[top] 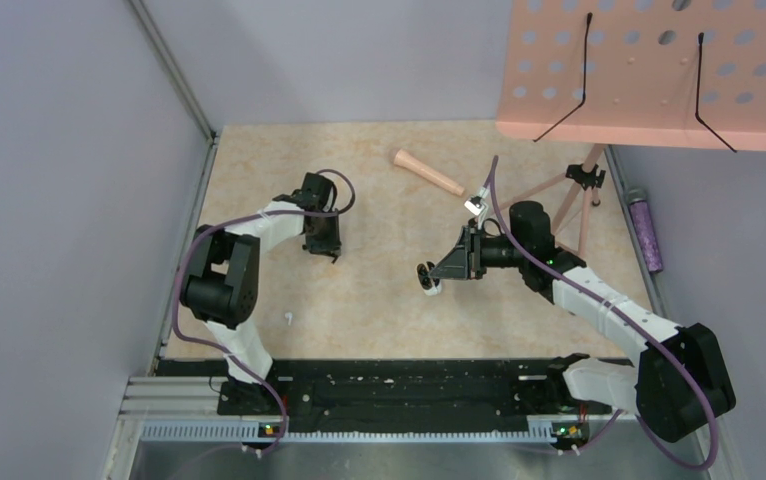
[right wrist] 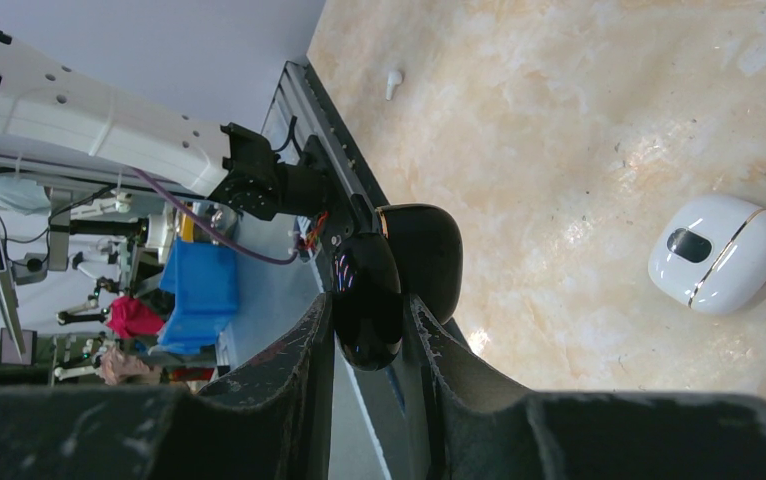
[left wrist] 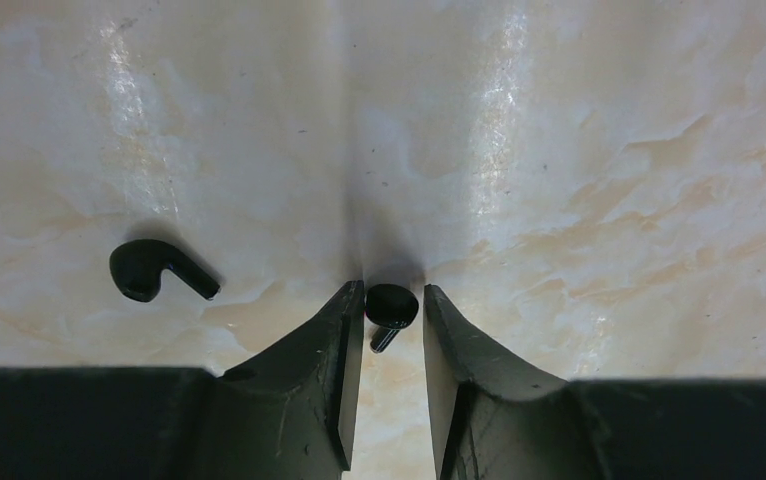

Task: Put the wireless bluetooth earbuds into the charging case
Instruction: Pick up the right earbud from the center of the board.

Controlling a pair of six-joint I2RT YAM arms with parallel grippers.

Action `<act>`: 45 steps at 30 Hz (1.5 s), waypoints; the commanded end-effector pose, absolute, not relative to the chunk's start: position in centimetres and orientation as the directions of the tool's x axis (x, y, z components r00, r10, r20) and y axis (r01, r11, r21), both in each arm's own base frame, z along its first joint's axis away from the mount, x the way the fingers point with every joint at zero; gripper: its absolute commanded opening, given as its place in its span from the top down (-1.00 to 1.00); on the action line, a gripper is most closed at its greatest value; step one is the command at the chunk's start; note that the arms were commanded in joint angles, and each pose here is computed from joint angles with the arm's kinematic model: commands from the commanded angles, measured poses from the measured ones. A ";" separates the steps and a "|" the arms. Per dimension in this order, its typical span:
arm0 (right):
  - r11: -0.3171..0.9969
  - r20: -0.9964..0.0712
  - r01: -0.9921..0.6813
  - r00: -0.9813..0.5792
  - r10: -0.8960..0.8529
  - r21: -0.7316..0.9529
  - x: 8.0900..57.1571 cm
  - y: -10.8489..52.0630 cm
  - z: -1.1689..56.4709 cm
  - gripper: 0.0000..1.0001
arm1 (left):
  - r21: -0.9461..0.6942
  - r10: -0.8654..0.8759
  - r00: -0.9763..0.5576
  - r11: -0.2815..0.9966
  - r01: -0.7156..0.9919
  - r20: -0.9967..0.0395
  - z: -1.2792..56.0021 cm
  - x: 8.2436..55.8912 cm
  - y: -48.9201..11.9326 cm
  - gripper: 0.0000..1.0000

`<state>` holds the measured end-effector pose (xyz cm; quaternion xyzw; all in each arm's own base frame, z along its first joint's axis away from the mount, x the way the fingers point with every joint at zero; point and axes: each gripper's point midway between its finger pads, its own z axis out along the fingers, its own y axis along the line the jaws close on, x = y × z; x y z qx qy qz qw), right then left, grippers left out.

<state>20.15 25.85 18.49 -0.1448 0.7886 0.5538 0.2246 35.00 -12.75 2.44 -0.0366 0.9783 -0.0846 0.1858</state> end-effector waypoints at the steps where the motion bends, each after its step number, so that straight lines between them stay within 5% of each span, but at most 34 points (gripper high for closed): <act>1: 0.334 -0.553 -0.512 -0.833 0.035 0.792 20.5 25.8 19.3 1.00 | -0.179 -0.087 -0.930 0.984 -0.023 -0.357 2.8 35.4 -13.0 0.33; 19: 0.337 -0.551 -0.508 -0.834 0.037 0.792 20.5 25.8 19.2 1.00 | -0.188 -0.087 -0.914 0.982 -0.012 -0.395 4.7 35.9 -13.1 0.65; 30: 0.332 -0.540 -0.502 -0.841 0.027 0.798 20.4 25.9 19.0 1.00 | -0.308 -0.118 -0.816 0.948 0.077 -0.566 11.6 36.8 -15.0 0.68; 39: 0.324 -0.540 -0.503 -0.841 0.030 0.801 20.5 26.0 19.2 1.00 | -0.408 -0.171 -0.589 0.863 0.296 -0.790 20.3 36.6 -17.2 0.68; 45: 0.298 -0.539 -0.507 -0.842 0.031 0.809 20.4 26.2 19.6 1.00 | -0.437 -0.186 -0.515 0.795 0.422 -0.837 24.1 35.5 -18.7 0.65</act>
